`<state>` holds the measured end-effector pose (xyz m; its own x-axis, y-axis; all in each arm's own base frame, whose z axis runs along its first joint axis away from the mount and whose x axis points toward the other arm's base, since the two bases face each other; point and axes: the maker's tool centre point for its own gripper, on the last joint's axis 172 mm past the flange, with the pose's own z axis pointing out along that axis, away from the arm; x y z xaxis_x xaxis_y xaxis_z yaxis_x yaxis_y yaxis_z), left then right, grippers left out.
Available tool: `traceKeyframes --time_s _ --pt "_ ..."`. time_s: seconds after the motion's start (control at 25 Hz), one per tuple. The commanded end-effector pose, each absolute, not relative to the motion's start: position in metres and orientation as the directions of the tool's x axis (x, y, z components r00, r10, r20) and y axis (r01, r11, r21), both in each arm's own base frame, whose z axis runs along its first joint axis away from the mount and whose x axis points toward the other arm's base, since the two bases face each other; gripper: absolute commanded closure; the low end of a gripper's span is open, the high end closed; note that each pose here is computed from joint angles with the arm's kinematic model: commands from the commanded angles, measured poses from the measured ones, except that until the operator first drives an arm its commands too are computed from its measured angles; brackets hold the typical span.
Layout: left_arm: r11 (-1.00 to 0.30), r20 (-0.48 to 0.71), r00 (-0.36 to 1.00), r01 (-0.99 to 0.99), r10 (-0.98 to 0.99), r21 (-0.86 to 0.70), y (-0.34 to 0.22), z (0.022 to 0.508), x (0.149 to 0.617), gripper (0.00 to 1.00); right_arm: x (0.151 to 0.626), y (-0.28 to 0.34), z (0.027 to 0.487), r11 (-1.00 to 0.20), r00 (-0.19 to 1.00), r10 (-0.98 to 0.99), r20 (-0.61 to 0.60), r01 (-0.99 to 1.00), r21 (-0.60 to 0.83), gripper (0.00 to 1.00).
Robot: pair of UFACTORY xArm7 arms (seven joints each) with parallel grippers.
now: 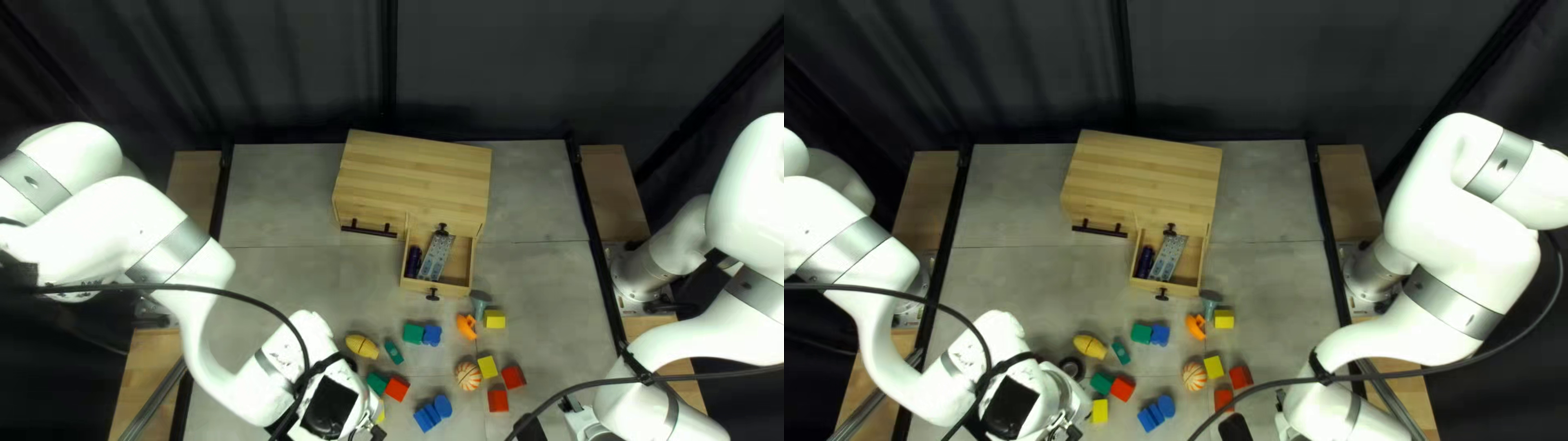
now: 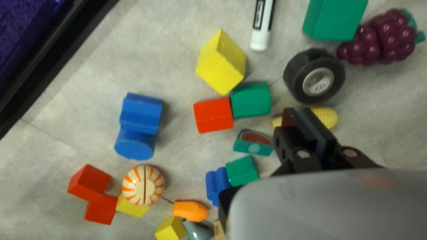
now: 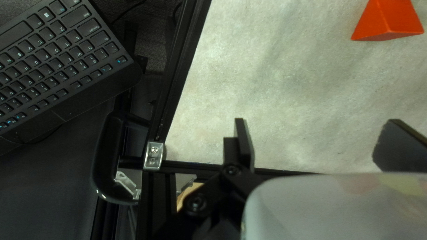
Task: Open drawers and place objects into drawer and close
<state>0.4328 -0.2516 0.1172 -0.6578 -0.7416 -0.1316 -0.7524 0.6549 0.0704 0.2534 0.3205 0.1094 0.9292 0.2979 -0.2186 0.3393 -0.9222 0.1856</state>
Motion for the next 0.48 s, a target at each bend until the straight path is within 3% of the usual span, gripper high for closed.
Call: traceKeyframes --time_s 0.04,0.48 --pt "0.619 -0.096 -0.621 -0.783 -0.778 0.053 -0.28 0.092 0.401 0.0 0.253 0.32 0.109 -0.922 0.929 0.298 -0.219 0.339 0.186 0.0" --pt "0.546 -0.057 -0.549 -0.835 -0.834 0.067 -0.312 0.056 0.344 0.0 0.253 0.32 0.109 -0.922 0.929 0.298 -0.219 0.339 0.186 0.0"
